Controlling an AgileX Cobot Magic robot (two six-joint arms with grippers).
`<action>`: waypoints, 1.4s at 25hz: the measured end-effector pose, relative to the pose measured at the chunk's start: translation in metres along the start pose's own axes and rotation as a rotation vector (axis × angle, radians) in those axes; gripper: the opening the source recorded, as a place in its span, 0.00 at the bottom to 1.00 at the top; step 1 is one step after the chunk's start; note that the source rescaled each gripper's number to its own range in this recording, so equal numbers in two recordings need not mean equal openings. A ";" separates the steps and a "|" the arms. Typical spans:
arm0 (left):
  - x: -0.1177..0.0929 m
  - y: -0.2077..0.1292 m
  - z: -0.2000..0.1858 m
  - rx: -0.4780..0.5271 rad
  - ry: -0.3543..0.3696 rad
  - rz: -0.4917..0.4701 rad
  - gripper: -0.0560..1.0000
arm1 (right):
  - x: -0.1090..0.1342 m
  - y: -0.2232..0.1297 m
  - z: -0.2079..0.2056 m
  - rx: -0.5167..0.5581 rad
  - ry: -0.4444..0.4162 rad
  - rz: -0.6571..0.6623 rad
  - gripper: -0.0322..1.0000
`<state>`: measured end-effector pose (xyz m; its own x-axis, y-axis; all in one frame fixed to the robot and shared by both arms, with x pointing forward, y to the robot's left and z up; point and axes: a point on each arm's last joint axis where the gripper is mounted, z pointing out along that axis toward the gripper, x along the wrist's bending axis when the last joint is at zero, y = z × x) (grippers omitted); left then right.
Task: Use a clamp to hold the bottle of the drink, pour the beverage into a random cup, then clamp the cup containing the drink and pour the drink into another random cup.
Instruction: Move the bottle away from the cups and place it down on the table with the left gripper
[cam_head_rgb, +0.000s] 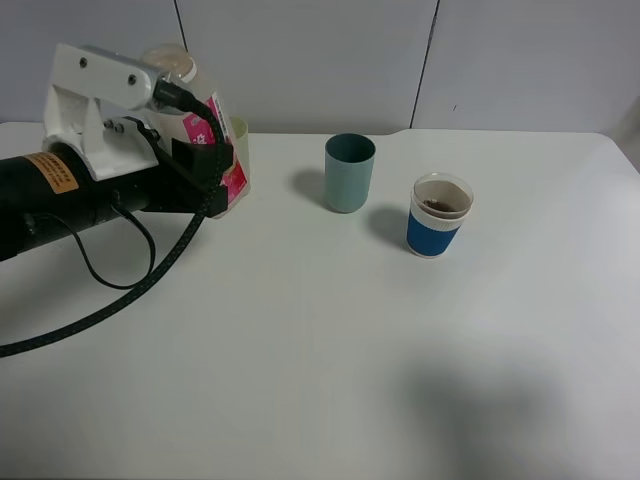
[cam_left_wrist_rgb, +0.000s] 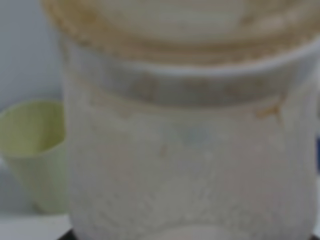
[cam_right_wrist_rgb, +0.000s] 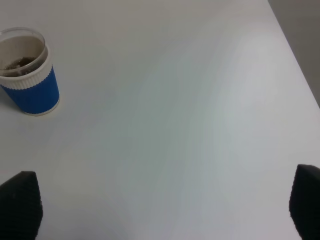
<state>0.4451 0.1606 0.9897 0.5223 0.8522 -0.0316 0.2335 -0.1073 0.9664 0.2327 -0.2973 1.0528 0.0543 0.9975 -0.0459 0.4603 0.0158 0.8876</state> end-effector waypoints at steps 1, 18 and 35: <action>0.000 0.000 0.000 0.000 0.000 0.000 0.07 | 0.000 0.000 0.000 0.000 0.000 0.000 1.00; 0.045 -0.013 -0.001 0.127 0.044 0.109 0.07 | 0.000 0.000 0.000 0.000 0.000 0.000 1.00; 0.046 -0.080 0.047 0.153 -0.049 0.045 0.07 | 0.000 0.000 0.000 0.000 0.000 0.000 1.00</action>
<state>0.4890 0.1848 0.8988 0.5735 0.8192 -0.0052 0.3296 -0.2248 0.9170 0.2327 -0.2973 1.0528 0.0543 0.9975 -0.0459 0.4603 0.0158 0.8876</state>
